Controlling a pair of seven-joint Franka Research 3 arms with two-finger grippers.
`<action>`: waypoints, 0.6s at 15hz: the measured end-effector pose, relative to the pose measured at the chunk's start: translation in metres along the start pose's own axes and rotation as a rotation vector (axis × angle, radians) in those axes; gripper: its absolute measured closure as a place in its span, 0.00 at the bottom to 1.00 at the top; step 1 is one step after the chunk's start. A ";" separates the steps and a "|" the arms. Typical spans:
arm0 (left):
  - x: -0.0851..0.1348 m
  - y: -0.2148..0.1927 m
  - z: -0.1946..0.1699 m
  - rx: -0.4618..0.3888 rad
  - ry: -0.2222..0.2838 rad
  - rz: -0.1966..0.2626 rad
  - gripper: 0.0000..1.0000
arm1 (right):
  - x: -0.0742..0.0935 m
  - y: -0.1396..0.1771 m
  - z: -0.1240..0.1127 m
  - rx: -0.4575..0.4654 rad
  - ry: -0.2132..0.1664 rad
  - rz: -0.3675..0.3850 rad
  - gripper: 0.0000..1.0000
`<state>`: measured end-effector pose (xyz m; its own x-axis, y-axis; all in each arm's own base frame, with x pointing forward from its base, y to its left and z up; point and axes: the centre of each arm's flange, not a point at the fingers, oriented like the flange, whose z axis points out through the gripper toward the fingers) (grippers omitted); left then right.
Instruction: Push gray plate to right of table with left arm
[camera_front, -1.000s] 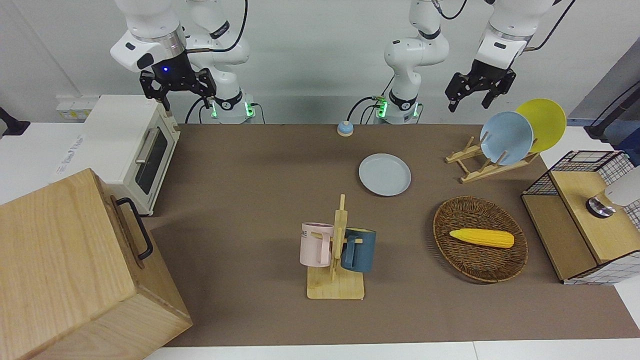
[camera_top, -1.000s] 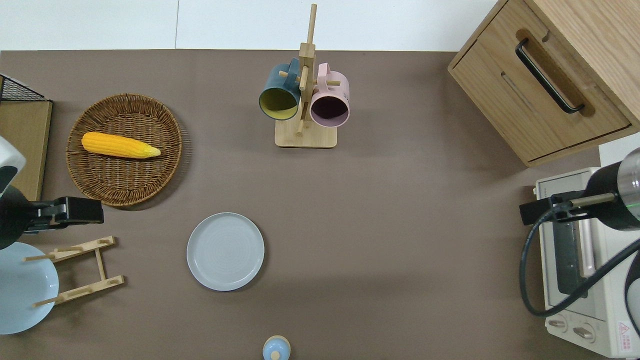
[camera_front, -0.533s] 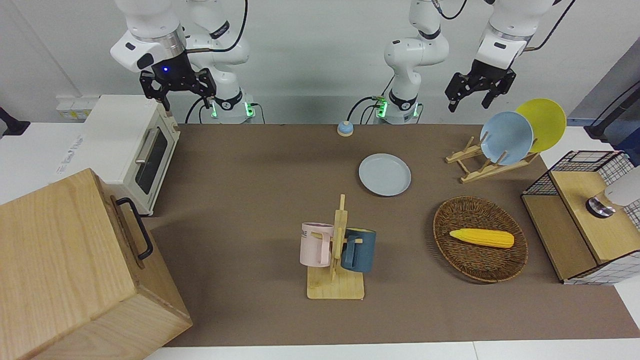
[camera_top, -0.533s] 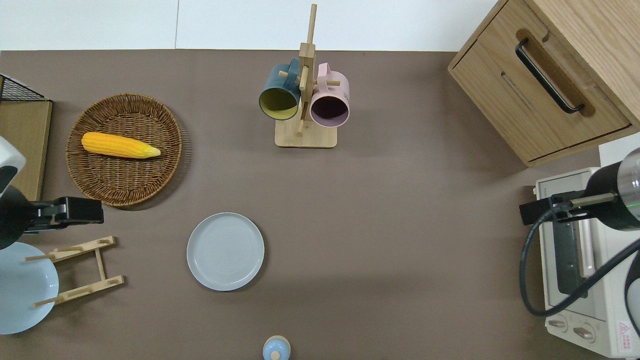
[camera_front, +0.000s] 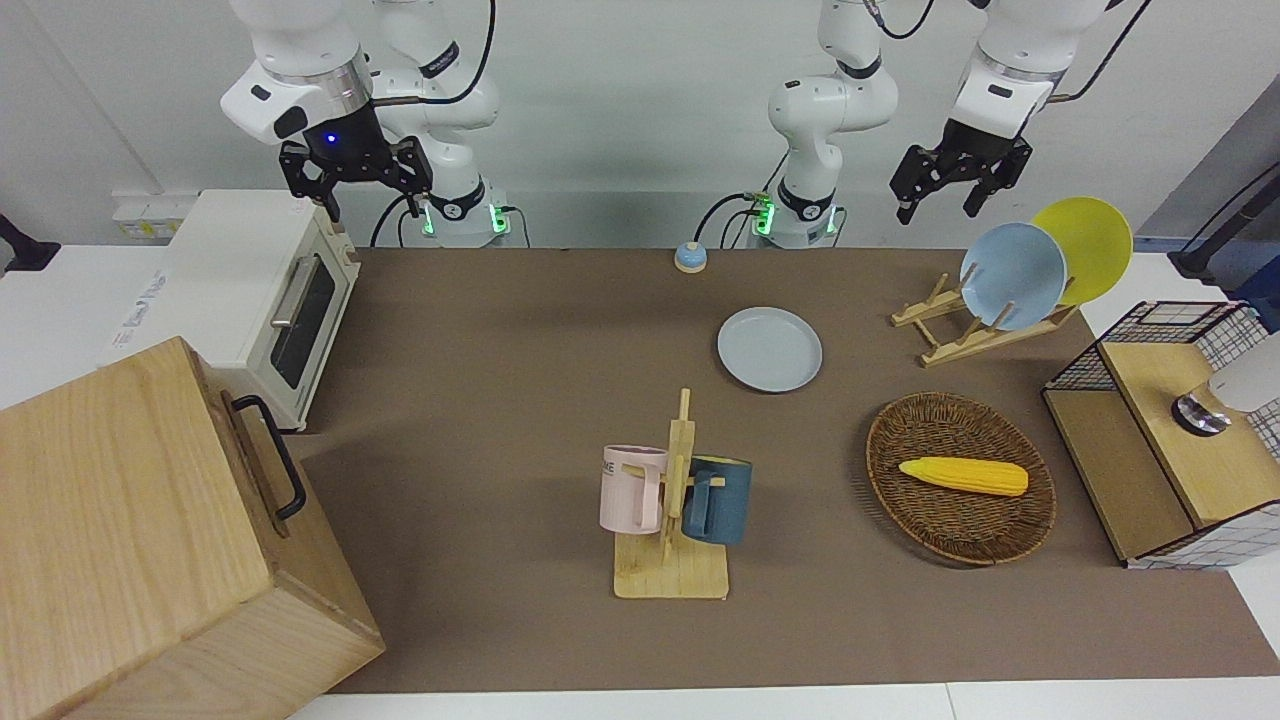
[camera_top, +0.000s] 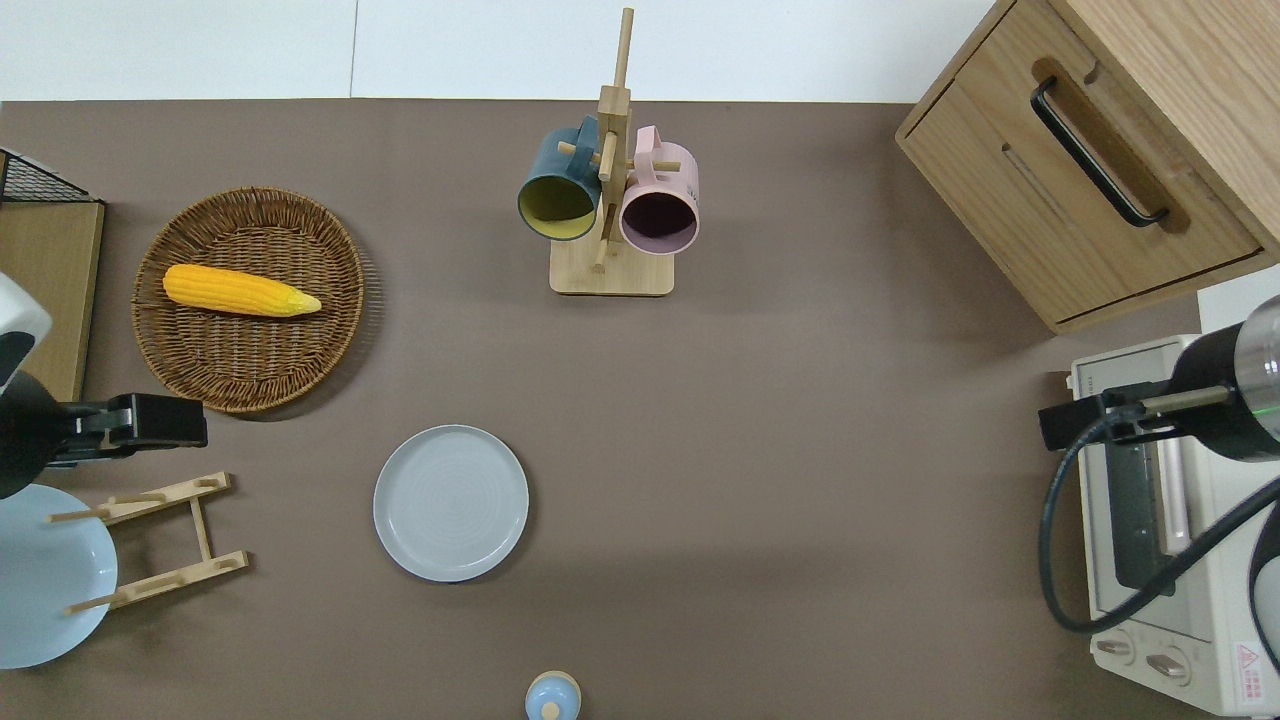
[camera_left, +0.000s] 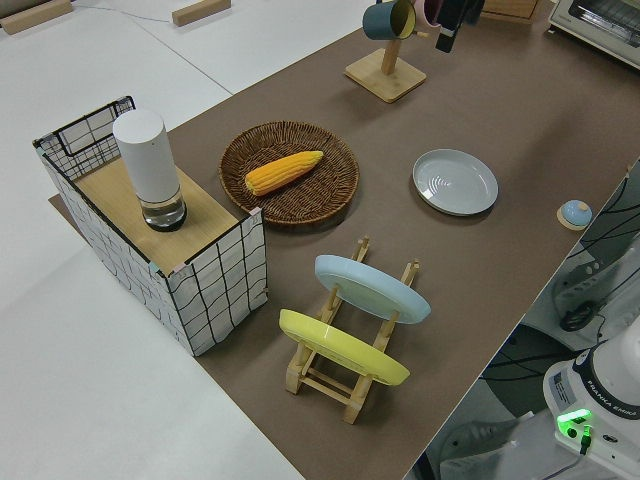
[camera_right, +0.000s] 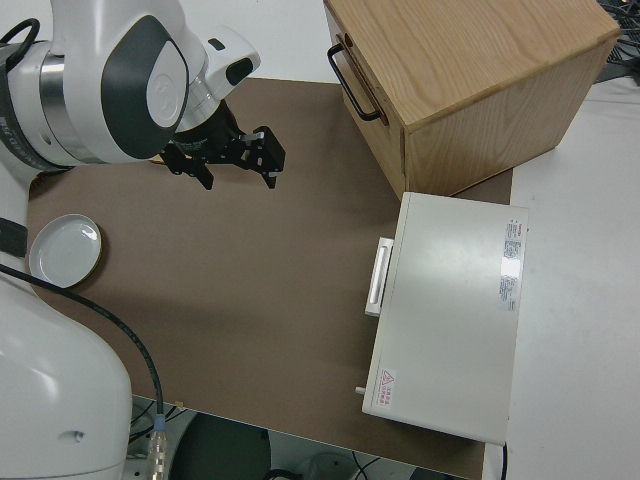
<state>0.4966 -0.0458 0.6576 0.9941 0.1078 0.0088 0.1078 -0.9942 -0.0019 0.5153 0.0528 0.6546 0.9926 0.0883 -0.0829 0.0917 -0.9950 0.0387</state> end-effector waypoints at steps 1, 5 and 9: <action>0.000 0.000 0.000 0.000 0.000 0.000 0.00 | 0.000 0.000 0.000 0.000 0.000 0.000 0.00; 0.000 0.001 0.000 0.000 0.000 0.001 0.00 | 0.000 0.000 0.000 0.000 0.000 0.000 0.00; -0.001 0.003 0.000 0.001 0.000 0.006 0.00 | 0.000 0.000 0.000 0.000 0.000 0.000 0.00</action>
<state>0.4963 -0.0493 0.6575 0.9948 0.1014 0.0089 0.1015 -0.9948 -0.0028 0.5153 0.0528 0.6546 0.9926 0.0883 -0.0829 0.0917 -0.9950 0.0387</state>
